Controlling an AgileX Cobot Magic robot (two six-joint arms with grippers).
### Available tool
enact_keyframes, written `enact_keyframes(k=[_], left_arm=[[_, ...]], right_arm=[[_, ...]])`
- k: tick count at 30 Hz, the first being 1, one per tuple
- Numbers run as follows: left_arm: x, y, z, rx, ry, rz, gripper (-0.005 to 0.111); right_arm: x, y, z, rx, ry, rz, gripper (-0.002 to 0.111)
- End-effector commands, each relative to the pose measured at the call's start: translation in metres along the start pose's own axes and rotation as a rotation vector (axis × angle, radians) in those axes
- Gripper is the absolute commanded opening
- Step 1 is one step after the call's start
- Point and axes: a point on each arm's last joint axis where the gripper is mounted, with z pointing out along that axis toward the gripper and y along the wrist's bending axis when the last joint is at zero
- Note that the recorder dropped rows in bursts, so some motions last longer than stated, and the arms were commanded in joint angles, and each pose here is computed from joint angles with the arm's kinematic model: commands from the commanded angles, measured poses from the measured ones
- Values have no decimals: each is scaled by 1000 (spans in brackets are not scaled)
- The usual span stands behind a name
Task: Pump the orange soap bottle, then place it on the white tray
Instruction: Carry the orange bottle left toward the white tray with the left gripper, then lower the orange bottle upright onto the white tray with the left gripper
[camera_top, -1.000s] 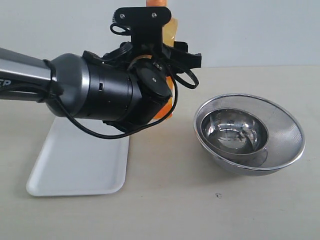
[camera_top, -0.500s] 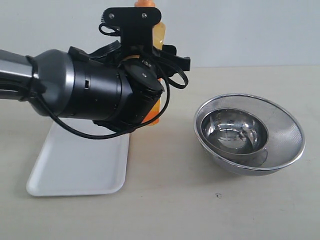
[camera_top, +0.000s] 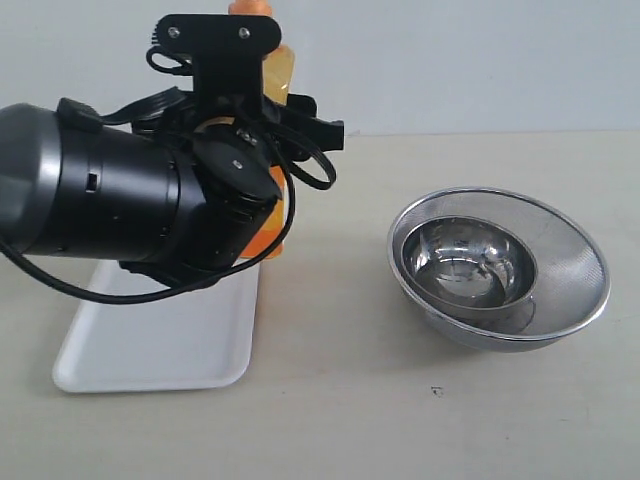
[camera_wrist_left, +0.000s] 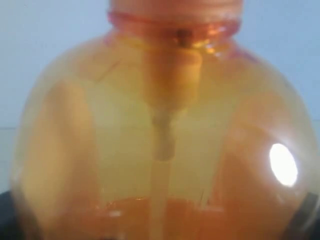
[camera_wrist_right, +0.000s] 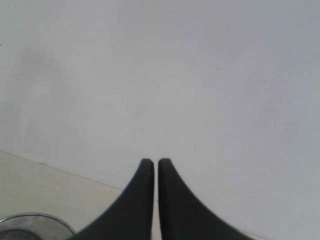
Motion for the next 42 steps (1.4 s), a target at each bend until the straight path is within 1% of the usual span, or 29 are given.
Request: enact_keyframes(k=[1, 10, 14, 15, 20, 22, 24, 25, 26, 27, 28, 30, 34, 38, 39, 40, 42], left_arm=[[-18, 13, -11, -35, -99, 10, 5], [-10, 29, -21, -38, -84, 45, 5], [-9, 41, -23, -53, -76, 47, 5], [-9, 44, -24, -42, -76, 55, 5], [-10, 57, -27, 42, -64, 68, 5], [-11, 64, -28, 65, -80, 95, 5], [-13, 70, -30, 107, -68, 112, 5], [-13, 73, -31, 123, -58, 117, 5], [-12, 81, -32, 135, -40, 121, 5], [-11, 84, -32, 156, -32, 142, 5], [-9, 88, -34, 231, -26, 223, 5], [-8, 93, -35, 304, 2, 287, 5], [-10, 101, -37, 382, 36, 357, 5], [-16, 116, -36, 375, 49, 340, 5], [-17, 119, -36, 370, 48, 316, 5], [-18, 125, -33, 351, 55, 261, 5], [-21, 129, -30, 347, 35, 233, 5]], right_arm=[[2, 0, -1, 5, 2, -3, 0], [2, 0, -1, 5, 2, -3, 0], [2, 0, -1, 5, 2, -3, 0], [1, 0, -1, 7, -3, -4, 0], [1, 0, -1, 7, -6, -4, 0], [1, 0, -1, 7, -6, -4, 0], [1, 0, -1, 7, -6, -4, 0], [1, 0, -1, 7, -6, -4, 0], [1, 0, -1, 7, -6, -4, 0], [1, 0, -1, 7, -6, -4, 0], [1, 0, -1, 7, -6, -4, 0], [1, 0, -1, 7, -6, -4, 0], [1, 0, -1, 7, -6, -4, 0], [1, 0, -1, 7, -6, -4, 0], [1, 0, -1, 7, -6, -4, 0], [1, 0, -1, 7, -6, -4, 0], [1, 0, -1, 7, -6, -4, 0]])
